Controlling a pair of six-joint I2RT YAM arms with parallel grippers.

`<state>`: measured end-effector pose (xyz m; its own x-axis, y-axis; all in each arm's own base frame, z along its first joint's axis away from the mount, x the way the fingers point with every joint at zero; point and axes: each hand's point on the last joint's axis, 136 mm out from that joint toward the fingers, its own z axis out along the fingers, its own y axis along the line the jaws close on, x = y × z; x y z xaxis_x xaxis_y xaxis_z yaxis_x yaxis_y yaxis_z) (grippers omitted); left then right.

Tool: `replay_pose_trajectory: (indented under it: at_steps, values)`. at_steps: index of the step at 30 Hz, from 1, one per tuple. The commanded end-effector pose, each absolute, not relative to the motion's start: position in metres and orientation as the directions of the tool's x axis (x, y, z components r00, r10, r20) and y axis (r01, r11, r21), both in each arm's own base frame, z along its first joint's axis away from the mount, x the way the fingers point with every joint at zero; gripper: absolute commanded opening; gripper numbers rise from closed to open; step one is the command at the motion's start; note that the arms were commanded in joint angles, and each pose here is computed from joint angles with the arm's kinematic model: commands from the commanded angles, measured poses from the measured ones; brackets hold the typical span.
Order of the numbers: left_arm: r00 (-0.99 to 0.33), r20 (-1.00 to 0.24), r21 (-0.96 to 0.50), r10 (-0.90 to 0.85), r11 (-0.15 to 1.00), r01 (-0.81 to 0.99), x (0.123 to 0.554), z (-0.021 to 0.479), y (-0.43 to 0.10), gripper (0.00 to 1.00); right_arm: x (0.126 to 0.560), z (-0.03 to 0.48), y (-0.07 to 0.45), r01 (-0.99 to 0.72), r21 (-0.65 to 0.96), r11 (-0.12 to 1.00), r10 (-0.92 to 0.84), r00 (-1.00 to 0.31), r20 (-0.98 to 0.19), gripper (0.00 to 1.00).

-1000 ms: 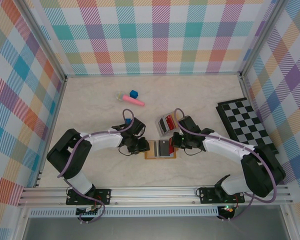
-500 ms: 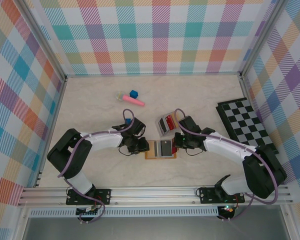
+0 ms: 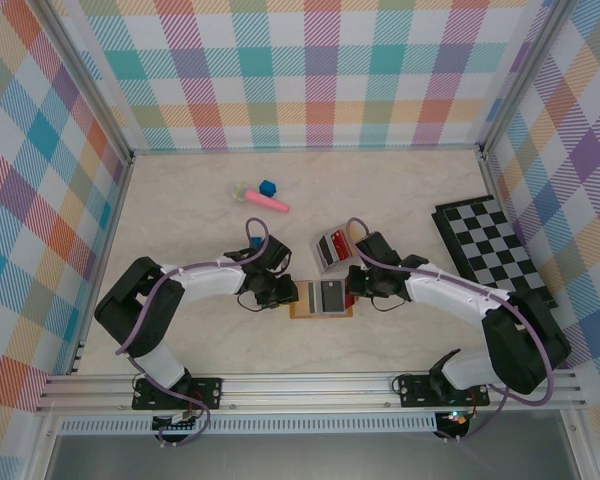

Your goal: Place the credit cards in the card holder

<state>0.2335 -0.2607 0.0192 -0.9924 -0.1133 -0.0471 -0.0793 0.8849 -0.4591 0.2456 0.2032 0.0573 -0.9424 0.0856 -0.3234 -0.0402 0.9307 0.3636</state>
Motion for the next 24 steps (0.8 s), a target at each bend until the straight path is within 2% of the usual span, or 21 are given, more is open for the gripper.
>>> replay_pose_trajectory:
  at_steps: [1,14,24]
  values:
    - [-0.996,-0.030,-0.435,-0.081,0.899,-0.059,0.226,0.009,-0.262,0.20,0.249,0.063,0.217,-0.060,0.417,0.907,0.087,-0.942,-0.325,0.04]
    - [-0.996,-0.038,-0.435,-0.082,0.899,-0.057,0.227,0.011,-0.262,0.19,0.253,0.108,0.222,-0.094,0.464,0.881,0.104,-0.918,-0.383,0.05]
    - [-0.994,-0.062,-0.442,-0.088,0.896,-0.051,0.231,0.018,-0.263,0.20,0.252,0.117,0.247,-0.142,0.558,0.818,0.079,-0.932,-0.353,0.07]
